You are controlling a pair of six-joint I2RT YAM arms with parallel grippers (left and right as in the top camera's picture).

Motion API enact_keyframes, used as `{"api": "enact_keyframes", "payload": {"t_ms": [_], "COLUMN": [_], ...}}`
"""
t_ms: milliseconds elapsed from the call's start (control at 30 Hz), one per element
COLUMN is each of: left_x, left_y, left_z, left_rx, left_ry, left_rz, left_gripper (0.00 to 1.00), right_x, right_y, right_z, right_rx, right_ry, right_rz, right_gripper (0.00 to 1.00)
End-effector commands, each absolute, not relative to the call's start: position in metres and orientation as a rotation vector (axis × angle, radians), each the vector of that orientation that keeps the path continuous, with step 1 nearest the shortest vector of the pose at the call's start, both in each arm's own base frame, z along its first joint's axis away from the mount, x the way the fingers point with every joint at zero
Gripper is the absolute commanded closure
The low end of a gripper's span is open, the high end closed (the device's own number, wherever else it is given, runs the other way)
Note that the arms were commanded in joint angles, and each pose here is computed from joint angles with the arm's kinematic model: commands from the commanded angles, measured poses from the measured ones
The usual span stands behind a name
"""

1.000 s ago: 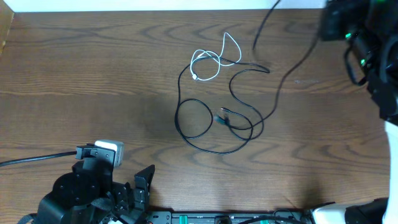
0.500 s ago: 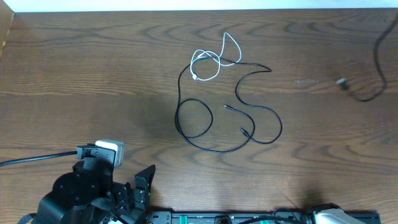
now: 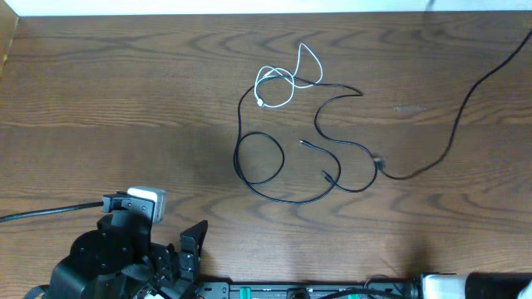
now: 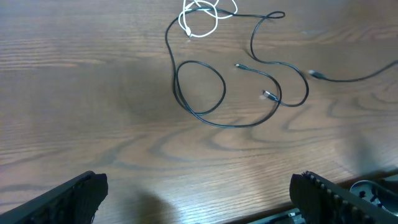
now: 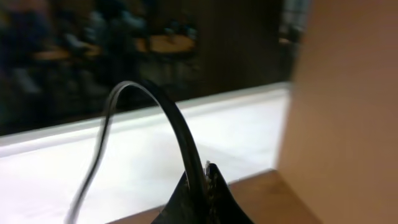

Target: Untangle cables

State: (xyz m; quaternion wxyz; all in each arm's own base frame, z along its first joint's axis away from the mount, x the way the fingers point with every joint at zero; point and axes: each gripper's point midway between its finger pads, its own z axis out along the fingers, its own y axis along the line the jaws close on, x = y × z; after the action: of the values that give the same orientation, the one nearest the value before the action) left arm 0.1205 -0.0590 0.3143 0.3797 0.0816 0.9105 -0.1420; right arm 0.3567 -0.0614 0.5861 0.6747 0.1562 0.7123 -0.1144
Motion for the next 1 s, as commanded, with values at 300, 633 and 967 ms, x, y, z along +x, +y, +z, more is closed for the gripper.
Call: {"api": "enact_keyframes", "payload": {"t_ms": [300,633,967], "left_x": [0.12,0.111,0.111], "left_y": [-0.06,-0.059,-0.06], "left_z": [0.314,0.305,0.305], "left_rx": [0.21,0.232,0.233], "left_ry": [2.328,2.38,2.38], "left_rz": [-0.369,-0.372,-0.378], "left_gripper": [0.01,0.01,0.01], "right_x": [0.363,0.368,0.355], "right_y": [-0.22,-0.328,-0.398], "right_z": [0.549,0.489,0.369], "right_rx": [0.632,0.837,1.162], "right_ry": [1.62,1.647,1.811], "right_rz": [-0.411,-0.303,-0.112], "right_gripper": [0.99,0.99,0.2]}}
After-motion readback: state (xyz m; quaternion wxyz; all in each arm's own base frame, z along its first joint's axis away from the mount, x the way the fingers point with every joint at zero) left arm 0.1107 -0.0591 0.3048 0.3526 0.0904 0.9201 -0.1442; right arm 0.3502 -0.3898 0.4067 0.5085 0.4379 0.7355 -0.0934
